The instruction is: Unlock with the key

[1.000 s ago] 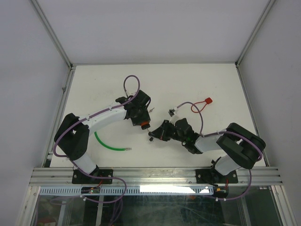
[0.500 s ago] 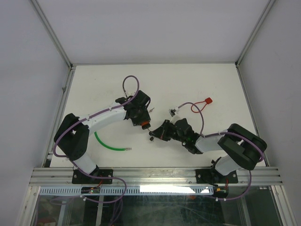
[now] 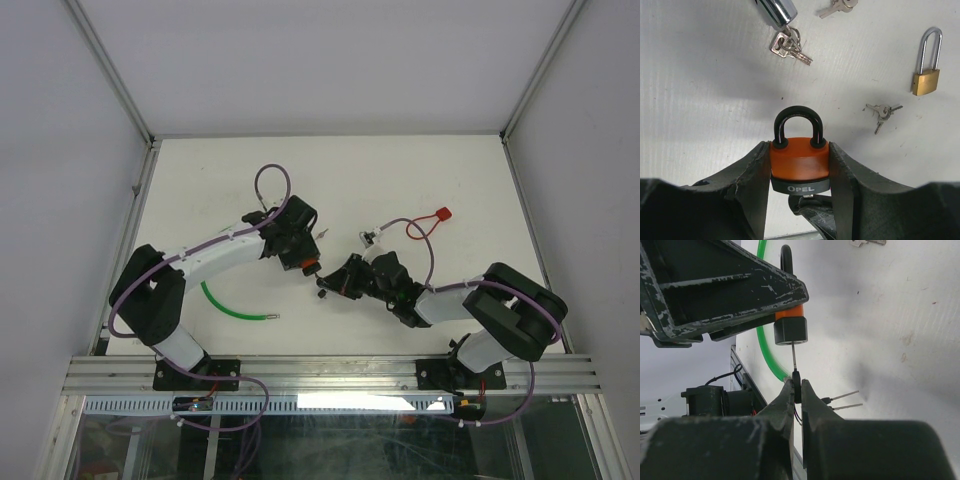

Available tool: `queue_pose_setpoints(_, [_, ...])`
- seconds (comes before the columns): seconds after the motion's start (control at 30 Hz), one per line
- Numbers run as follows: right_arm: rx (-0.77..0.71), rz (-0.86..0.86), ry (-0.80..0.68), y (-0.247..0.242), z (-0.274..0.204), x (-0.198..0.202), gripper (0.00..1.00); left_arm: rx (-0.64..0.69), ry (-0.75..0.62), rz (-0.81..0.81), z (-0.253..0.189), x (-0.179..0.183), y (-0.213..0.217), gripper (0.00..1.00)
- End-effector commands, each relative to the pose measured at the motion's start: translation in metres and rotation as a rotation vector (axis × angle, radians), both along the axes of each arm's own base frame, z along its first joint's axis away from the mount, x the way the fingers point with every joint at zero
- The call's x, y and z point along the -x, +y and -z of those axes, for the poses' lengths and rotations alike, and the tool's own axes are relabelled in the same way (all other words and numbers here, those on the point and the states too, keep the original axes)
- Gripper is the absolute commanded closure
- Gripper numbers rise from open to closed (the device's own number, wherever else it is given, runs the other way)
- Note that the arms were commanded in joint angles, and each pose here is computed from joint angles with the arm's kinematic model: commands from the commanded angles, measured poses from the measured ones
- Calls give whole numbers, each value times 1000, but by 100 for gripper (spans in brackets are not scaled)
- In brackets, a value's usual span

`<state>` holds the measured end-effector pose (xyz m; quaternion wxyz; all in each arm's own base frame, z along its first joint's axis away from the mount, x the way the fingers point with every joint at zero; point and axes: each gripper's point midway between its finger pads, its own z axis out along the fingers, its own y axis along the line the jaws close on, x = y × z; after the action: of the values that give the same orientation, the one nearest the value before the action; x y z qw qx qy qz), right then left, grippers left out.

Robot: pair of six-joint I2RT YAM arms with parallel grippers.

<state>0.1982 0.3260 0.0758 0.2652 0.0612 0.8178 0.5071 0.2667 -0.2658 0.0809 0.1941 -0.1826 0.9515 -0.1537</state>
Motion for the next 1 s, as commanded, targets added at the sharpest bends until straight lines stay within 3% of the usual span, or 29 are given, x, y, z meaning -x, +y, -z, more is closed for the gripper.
queue_pose_setpoints(0.0, [-77, 77, -68, 4, -29, -21, 100, 106, -44, 0, -29, 2, -16, 92])
queue_pose_setpoints(0.37, [-73, 127, -92, 6, -33, -35, 100, 154, -42, -18, -29, 13, -23, 93])
queue_pose_setpoints(0.97, [-146, 179, -347, 9, -92, -78, 100, 243, -8, -10, -24, 50, -48, 93])
